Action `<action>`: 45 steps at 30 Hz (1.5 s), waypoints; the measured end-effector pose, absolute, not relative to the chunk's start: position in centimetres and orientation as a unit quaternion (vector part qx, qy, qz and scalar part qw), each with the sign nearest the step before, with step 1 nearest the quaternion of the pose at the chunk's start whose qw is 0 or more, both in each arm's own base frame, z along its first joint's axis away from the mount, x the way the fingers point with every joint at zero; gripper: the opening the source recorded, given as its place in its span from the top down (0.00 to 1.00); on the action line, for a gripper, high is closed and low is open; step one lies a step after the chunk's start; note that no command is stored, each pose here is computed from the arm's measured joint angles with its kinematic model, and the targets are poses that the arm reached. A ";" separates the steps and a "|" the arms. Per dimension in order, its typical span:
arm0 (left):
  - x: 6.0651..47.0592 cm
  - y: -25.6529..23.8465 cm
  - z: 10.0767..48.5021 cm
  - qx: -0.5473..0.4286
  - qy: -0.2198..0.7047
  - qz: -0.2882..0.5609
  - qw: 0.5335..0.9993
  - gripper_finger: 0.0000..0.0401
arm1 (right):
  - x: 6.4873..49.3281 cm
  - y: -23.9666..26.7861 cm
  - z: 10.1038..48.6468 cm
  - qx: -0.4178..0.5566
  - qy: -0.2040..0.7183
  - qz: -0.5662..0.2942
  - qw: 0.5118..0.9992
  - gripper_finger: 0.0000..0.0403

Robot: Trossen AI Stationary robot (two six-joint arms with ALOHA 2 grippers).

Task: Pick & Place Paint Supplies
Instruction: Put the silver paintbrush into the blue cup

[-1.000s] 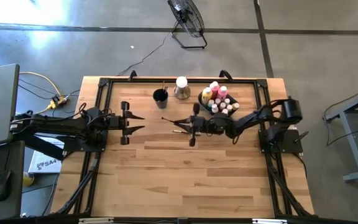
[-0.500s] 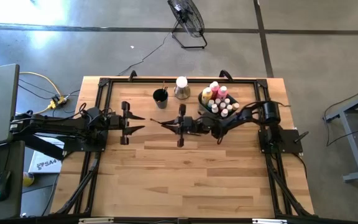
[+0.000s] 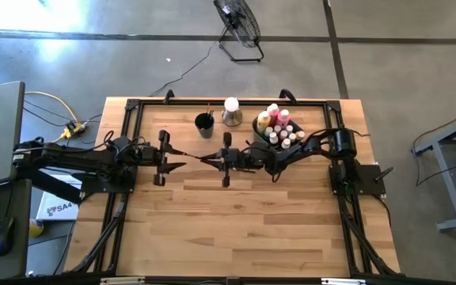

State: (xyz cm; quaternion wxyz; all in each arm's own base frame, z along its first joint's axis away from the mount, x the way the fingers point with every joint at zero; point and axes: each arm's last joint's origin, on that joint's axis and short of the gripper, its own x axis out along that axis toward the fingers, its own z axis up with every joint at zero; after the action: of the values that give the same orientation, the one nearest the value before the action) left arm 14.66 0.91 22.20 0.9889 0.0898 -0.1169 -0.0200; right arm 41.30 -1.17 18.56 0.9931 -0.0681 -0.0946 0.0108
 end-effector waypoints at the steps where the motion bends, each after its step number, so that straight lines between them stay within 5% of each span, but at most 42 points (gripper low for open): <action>1: 14.8 0.9 22.2 0.090 -0.121 -0.021 0.988 0.65 | 41.3 -1.2 18.6 -0.068 -0.095 0.012 0.993 0.97; 32: 18.6 1.2 22.6 0.077 -0.124 -0.033 0.989 0.66 | 41.4 -1.1 18.1 -0.068 -0.071 0.018 0.995 0.97; 45: 18.6 1.2 22.5 0.077 -0.124 -0.033 0.989 0.87 | 41.4 -1.1 18.1 -0.068 -0.071 0.018 0.995 0.97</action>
State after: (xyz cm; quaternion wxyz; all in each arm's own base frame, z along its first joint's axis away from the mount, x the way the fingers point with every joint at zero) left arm 18.56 1.20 22.55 0.9887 0.0774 -0.1238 -0.0329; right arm 41.36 -1.14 18.10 0.9950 -0.0682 -0.0714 0.0177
